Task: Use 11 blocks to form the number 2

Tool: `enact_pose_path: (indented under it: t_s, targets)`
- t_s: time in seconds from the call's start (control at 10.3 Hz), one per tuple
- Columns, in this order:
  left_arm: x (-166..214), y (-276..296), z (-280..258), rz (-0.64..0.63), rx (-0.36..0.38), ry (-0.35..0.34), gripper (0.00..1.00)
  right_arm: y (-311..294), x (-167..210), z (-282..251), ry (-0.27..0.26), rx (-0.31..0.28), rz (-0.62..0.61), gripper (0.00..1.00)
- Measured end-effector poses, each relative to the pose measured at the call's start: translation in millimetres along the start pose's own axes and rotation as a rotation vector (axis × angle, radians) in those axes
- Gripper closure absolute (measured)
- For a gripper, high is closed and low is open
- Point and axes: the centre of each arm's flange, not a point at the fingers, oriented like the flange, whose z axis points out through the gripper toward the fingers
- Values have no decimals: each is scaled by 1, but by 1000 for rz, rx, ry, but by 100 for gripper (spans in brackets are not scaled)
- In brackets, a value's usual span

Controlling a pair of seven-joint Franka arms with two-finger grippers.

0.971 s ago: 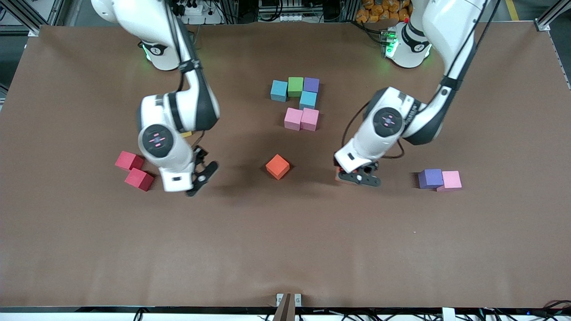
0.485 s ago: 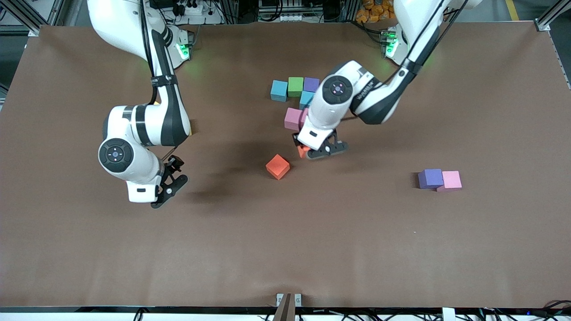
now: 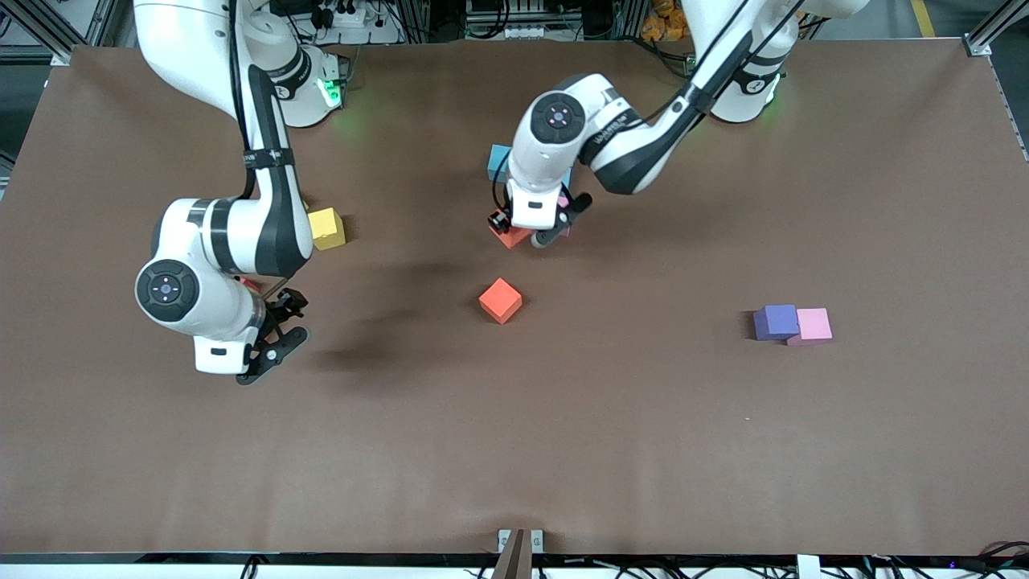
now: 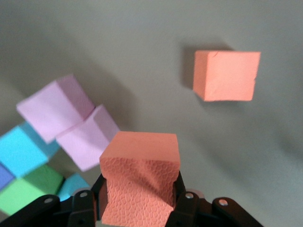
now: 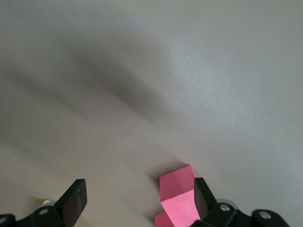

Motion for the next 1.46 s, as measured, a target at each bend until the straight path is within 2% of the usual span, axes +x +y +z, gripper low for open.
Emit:
enact_pose_path:
  t_s: [0.39, 0.58, 0.68, 1.07, 1.46]
  targets:
    - [-31, 8, 27, -348, 26, -35, 45, 3, -1, 9, -17, 0, 5, 0]
    - [-43, 21, 43, -480, 34, -62, 45, 2, 0, 10, -17, 1, 3, 0]
    - [-44, 26, 50, -519, 33, -73, 45, 2, 0, 10, -15, 3, 5, 0]
    - [-60, 14, 81, -578, 72, -58, 45, 16, -7, 12, 53, 88, 86, 0]
    - [-58, -9, 109, -638, 123, -24, 45, 18, -9, 15, 67, 119, 107, 0]
